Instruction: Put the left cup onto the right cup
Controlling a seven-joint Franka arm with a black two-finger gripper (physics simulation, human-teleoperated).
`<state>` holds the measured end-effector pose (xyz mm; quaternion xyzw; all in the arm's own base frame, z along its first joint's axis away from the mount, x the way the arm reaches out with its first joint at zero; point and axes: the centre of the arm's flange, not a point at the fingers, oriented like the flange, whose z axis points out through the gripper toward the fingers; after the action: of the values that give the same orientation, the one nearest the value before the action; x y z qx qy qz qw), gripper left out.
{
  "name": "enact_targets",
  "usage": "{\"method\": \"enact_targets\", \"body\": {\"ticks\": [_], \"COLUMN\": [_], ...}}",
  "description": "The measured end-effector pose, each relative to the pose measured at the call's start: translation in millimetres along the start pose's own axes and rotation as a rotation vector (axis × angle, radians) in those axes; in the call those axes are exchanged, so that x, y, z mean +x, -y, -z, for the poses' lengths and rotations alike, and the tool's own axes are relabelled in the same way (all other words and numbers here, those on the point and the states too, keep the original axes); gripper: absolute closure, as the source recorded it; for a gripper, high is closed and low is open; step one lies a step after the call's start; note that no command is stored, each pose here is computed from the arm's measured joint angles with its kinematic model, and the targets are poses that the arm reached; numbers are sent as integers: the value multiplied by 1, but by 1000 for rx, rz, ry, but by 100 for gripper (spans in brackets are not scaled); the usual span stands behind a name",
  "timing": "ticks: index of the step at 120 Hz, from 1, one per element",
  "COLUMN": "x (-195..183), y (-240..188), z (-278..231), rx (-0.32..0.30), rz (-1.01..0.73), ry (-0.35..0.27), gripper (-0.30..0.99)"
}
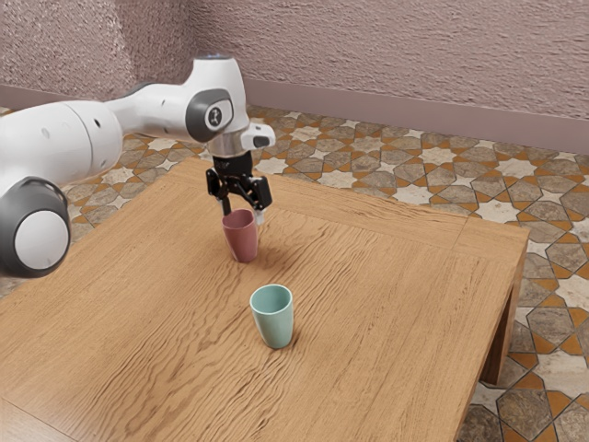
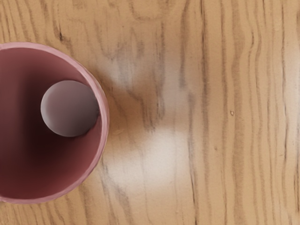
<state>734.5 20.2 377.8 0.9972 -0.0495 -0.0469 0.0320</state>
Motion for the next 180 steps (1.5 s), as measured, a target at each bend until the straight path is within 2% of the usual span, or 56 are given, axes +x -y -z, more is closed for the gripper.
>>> {"method": "enact_targets", "body": {"ticks": [52, 153, 180], "x": [13, 24, 27], "y": [-10, -7, -6], "z": [-10, -42, -47], "rx": [37, 51, 62], "rz": [-46, -77, -86], "ry": [-9, -5, -7], "gripper": [0, 1, 4]}}
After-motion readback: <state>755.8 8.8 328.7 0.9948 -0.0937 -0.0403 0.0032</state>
